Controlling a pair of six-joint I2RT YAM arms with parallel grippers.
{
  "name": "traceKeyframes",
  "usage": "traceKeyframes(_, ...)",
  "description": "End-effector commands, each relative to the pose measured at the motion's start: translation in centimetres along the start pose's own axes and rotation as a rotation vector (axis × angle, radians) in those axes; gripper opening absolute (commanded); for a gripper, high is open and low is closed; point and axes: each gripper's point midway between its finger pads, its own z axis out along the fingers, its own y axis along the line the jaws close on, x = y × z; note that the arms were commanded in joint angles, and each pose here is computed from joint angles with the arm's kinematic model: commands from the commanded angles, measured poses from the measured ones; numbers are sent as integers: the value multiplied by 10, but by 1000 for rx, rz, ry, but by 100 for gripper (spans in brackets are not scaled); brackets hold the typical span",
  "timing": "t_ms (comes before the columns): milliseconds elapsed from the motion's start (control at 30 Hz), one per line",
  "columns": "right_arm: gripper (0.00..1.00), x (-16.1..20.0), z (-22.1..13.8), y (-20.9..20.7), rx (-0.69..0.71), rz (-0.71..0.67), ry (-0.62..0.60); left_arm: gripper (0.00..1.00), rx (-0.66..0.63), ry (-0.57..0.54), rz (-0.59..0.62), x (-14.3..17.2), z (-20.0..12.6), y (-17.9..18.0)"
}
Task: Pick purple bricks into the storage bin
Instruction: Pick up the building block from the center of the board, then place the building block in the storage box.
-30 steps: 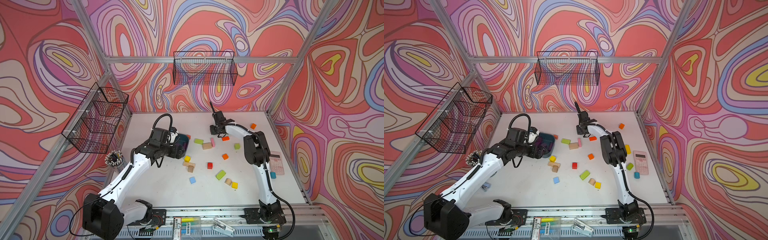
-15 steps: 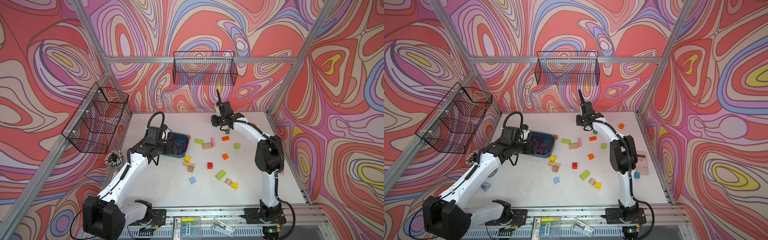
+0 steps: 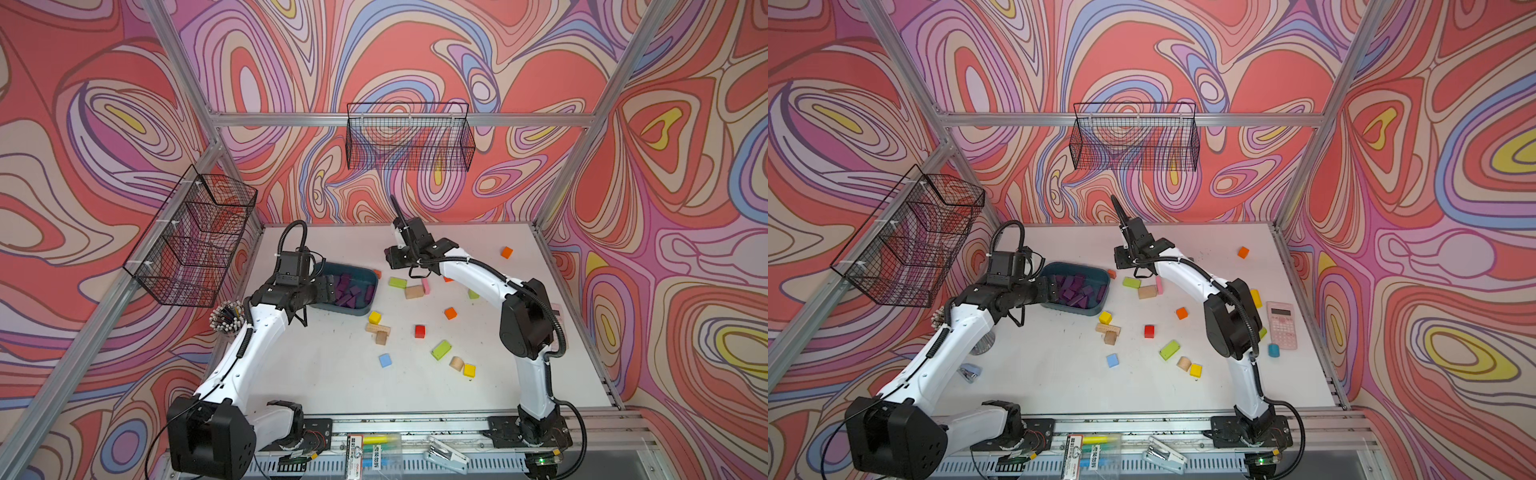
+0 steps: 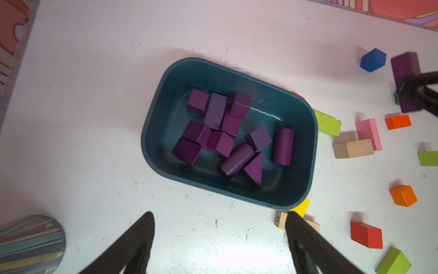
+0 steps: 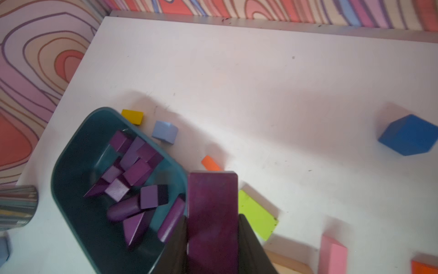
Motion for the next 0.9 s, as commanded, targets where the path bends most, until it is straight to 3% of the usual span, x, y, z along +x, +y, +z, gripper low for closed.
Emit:
traceKeyframes(0,23,-8,-8,28,-34,-11,-32,89,-78,-31,-83,-10,-12,22)
traceKeyframes(433,23,33,36,99,-100,-87,54,89,-121,-50,-158,-15,-15,42)
traceKeyframes(867,23,66,77,94,-21,-128,110,89,-109,-48,-163,-15,-15,41)
